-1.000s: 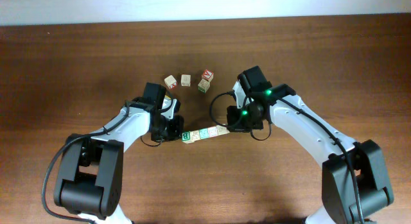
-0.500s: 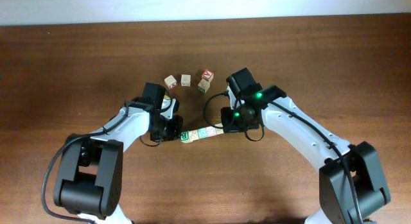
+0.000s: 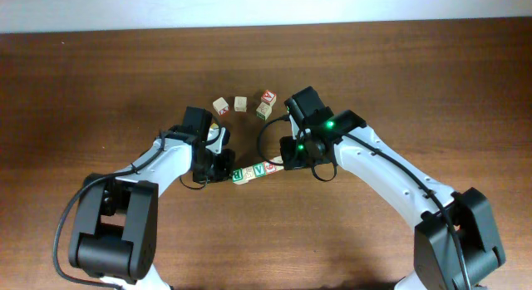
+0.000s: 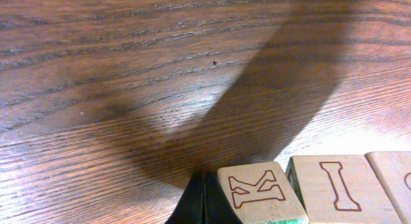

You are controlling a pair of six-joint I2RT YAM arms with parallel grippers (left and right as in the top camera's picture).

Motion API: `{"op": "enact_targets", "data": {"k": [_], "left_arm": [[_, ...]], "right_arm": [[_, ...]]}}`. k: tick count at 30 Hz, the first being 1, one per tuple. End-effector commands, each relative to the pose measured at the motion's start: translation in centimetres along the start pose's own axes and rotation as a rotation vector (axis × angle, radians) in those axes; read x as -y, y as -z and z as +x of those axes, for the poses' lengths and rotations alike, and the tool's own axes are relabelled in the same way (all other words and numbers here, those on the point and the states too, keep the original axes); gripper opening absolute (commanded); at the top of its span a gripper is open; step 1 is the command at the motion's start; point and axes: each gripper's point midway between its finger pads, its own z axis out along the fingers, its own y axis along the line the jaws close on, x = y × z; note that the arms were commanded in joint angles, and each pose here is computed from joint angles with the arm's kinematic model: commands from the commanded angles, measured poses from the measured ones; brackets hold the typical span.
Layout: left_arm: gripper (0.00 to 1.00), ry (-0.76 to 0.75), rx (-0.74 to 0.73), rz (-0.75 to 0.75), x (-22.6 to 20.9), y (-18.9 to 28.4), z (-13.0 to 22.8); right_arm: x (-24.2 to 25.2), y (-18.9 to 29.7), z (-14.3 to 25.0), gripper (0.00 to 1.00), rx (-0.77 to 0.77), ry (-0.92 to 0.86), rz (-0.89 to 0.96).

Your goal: Rotate 5 blocks

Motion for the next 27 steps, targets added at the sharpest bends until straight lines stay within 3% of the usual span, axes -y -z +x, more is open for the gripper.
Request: {"op": "enact_targets", "data": {"k": [1,20,27], "left_arm": [[0.00,-0.051,-0.053,0.173,4.1,-0.4,1.1],[0.00,-0.050,-0.056,0.171,4.1,-0.4,1.2],[0.00,-0.050,-0.055,0.165,4.0,-0.5,1.2]], "right_arm": [[-6.8,0.5,1.8,0.04,-0.063,0.081,-0.228],[-7.3,-0.4,2.1,0.04,-0.069,0.083,-0.221],[-6.1,-2.8,2.6,0.04,-0.119,0.024,-0.167]]}}
